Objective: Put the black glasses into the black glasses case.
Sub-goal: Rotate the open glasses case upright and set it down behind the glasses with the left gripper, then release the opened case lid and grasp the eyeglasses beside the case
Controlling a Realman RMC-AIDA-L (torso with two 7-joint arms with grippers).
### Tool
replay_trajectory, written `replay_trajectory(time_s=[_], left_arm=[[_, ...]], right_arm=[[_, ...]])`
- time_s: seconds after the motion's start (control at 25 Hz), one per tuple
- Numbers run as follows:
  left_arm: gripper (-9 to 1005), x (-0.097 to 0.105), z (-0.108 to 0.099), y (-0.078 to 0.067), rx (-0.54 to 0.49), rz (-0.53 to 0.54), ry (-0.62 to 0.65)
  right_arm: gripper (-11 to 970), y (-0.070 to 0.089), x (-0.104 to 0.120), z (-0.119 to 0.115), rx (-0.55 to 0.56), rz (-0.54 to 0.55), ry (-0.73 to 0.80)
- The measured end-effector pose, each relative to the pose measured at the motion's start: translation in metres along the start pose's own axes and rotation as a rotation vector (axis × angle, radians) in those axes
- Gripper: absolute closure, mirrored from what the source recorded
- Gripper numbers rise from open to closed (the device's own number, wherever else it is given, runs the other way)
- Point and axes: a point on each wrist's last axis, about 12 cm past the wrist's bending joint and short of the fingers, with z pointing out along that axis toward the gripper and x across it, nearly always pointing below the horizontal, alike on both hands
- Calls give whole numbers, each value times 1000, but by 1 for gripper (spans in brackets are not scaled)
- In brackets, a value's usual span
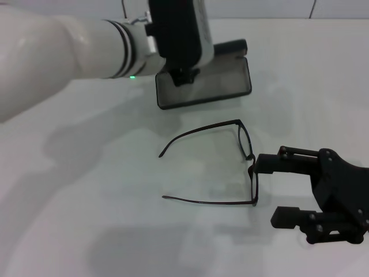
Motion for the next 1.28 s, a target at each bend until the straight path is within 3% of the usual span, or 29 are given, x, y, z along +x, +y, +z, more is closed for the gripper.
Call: replay_trajectory(time_s=[0.52,1.12,1.28], left_arm=[[718,-15,14,-33,94,141,26],[683,-30,9,-35,115,89,119],[506,-38,-7,-30,93,75,87]], right_arm=[[248,-2,-1,-2,36,-3,-16],[256,1,3,-8,66,5,-25],[258,1,6,-11,99,14,-22]])
